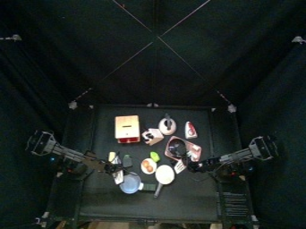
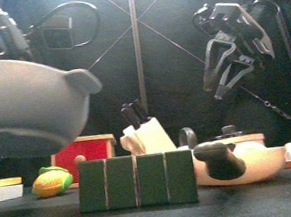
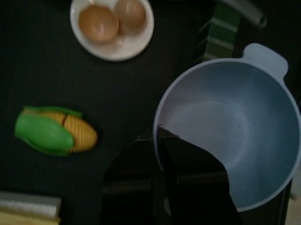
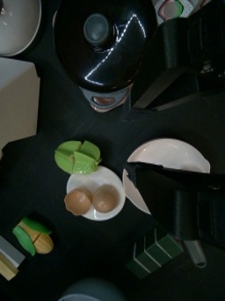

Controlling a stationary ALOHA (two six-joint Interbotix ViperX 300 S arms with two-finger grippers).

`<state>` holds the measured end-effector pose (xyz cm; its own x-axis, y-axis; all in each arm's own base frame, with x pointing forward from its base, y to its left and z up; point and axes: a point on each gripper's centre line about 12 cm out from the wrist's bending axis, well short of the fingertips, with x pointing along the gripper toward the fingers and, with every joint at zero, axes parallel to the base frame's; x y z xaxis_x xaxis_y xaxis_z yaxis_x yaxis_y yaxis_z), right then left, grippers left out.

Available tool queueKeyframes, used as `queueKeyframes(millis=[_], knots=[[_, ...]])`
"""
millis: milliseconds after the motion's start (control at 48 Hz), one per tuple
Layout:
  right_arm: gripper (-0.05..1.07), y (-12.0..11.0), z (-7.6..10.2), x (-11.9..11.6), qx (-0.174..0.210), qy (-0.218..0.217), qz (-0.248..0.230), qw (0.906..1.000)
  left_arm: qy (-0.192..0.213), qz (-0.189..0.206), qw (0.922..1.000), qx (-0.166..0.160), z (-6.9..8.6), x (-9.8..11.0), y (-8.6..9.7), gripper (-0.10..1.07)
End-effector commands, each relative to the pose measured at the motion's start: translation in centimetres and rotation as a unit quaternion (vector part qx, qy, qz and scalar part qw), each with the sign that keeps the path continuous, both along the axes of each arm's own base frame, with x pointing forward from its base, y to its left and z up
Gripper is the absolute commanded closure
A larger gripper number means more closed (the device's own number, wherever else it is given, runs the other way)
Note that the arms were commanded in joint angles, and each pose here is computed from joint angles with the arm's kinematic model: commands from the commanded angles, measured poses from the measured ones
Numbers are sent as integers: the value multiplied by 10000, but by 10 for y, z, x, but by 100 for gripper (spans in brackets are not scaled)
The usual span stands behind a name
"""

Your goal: Place bowl in bottom left corner

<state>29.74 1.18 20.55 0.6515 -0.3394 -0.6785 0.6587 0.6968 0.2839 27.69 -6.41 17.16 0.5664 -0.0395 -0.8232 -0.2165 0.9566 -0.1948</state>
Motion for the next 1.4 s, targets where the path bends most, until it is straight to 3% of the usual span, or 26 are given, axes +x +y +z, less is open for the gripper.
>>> queueKeyframes(millis=[0,229,500,625,812,1042,1271,1375], knots=[[23,0,5,-1,0,-85,38,10000,58,43,9998,-165,-5,-11,-2,57],[23,2,0,-2,82,-84,153,9998,284,127,9990,-316,-26,-29,0,51],[23,1,-4,-2,94,-32,131,9999,315,132,9989,-311,-29,-31,1,30],[23,1,-4,-2,139,-32,103,9998,193,91,9993,-319,-23,-29,0,23],[23,3,-1,-3,406,-65,-48,9991,-279,109,9983,-493,4,-29,0,21],[23,0,4,1,282,-160,29,9995,-989,355,9917,-739,33,-36,15,21],[23,-3,14,9,16,-395,292,9988,-1594,762,9799,-923,37,-35,38,21],[23,-6,13,9,-38,-402,287,9988,-1586,1066,9768,-970,31,-34,50,21]])
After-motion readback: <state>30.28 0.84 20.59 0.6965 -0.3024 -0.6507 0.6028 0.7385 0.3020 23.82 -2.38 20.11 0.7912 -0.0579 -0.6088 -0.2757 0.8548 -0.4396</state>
